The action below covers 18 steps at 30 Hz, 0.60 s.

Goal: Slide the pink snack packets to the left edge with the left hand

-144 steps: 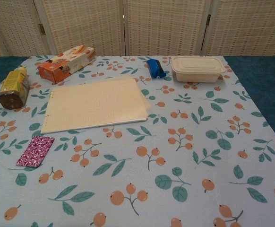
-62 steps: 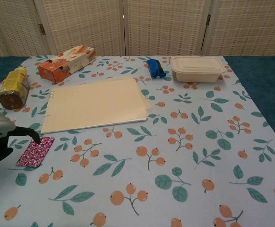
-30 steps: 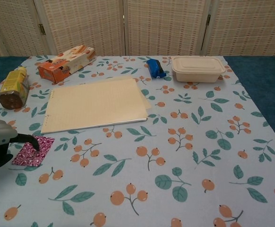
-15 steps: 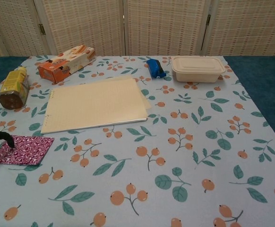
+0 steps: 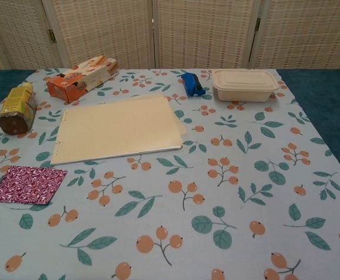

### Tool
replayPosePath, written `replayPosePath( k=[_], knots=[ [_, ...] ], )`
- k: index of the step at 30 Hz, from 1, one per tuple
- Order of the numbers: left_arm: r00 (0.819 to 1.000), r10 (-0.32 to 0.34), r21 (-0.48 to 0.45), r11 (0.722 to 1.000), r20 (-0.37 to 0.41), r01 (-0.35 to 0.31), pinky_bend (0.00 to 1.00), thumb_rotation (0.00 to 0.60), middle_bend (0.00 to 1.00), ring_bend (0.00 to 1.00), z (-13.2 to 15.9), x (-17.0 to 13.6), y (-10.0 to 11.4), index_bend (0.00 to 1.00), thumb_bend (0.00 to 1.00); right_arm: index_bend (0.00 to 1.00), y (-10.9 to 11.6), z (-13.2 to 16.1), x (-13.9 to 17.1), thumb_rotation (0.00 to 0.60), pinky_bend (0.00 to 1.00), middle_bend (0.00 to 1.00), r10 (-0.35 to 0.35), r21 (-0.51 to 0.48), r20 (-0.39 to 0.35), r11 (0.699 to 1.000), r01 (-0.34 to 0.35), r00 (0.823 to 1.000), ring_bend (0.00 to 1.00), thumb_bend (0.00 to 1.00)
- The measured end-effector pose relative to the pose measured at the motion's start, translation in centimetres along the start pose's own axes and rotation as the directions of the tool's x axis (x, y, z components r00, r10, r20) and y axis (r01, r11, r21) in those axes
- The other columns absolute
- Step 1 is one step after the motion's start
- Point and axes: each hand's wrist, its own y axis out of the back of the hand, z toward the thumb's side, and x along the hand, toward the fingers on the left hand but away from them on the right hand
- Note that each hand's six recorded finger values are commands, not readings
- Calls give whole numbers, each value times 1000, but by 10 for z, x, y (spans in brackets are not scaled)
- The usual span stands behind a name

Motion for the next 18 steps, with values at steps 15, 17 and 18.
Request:
replayPosePath(
  k=[15, 17, 18],
  knots=[
    [992, 28, 46, 998, 122, -34, 908, 600, 992, 894, 53, 15, 16, 243, 704, 99, -2, -8, 1, 600, 0, 97, 6, -6, 18, 1000, -6, 1000, 121, 394],
    [991, 27, 54, 998, 132, -34, 908, 600, 993, 894, 58, 16, 17, 243, 704, 98, -2, -9, 1, 600, 0, 97, 8, -7, 19, 1000, -7, 1000, 121, 394],
    [990, 26, 56, 998, 136, -34, 908, 600, 993, 894, 60, 17, 17, 243, 704, 98, -2, -9, 1, 600, 0, 97, 8, -7, 19, 1000, -8, 1000, 121, 394]
  ],
)
